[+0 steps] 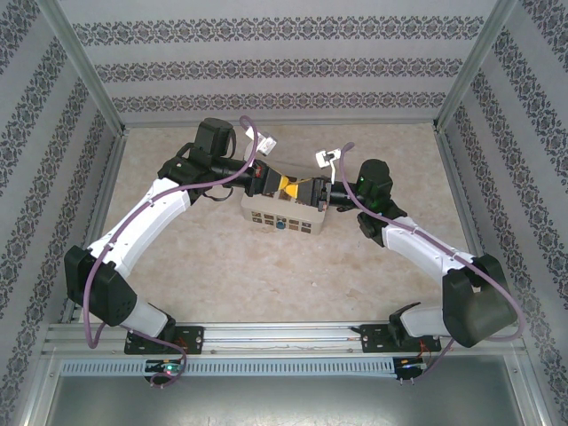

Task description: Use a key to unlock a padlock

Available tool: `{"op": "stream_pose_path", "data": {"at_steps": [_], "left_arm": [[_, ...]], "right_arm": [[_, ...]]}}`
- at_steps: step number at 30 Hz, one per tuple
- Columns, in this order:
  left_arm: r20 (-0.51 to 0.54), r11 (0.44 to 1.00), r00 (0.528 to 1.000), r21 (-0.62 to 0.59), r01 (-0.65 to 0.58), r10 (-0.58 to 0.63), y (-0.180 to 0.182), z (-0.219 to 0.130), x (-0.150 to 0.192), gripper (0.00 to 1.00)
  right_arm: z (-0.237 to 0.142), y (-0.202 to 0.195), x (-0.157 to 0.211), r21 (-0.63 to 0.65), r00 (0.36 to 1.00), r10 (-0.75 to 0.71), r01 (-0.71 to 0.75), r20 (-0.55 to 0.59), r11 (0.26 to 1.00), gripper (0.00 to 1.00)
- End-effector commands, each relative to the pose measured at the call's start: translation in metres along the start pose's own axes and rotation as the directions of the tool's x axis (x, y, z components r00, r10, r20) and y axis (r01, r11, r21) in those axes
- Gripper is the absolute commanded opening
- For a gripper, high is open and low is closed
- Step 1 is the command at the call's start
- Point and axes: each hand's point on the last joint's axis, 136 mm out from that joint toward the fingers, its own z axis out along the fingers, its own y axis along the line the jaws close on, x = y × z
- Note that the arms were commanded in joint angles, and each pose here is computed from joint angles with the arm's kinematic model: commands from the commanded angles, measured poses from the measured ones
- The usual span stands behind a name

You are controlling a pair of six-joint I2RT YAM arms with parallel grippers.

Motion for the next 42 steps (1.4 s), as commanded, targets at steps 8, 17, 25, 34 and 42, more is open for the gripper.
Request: {"op": "stream_pose_path", "data": {"at_steps": [8, 17, 25, 34, 42], "left_arm": [[0.142, 0.98, 0.987, -0.191, -0.047, 0.075, 0.013, -0.035, -0.02, 0.57], [0.318, 0.864, 0.944, -0.496, 0.082, 0.093, 0.064, -0.073, 0.016, 0.77], [0.342, 0.863, 0.934, -0.436, 0.254, -0.102, 0.095, -0.041, 0.084, 0.73], [0.337, 0.854, 0.913, -0.379, 0.356, -0.231, 0.122, 0.016, 0.128, 0.7], [0.313, 0.851, 0.914, -0.375, 0.368, -0.258, 0.145, 0.042, 0.148, 0.71]], "right_arm": [[-0.017, -0.029, 0.009, 0.159, 0.999, -0.026, 0.021, 0.029, 0.987, 0.0], [-0.039, -0.105, 0.032, 0.392, 0.99, 0.12, -0.14, 0.076, 0.909, 0.0], [-0.047, -0.155, 0.042, 0.475, 0.964, 0.236, -0.267, 0.126, 0.838, 0.0], [-0.043, -0.187, 0.048, 0.489, 0.94, 0.318, -0.337, 0.125, 0.804, 0.0], [-0.045, -0.204, 0.074, 0.516, 0.919, 0.381, -0.375, 0.1, 0.77, 0.0]]}}
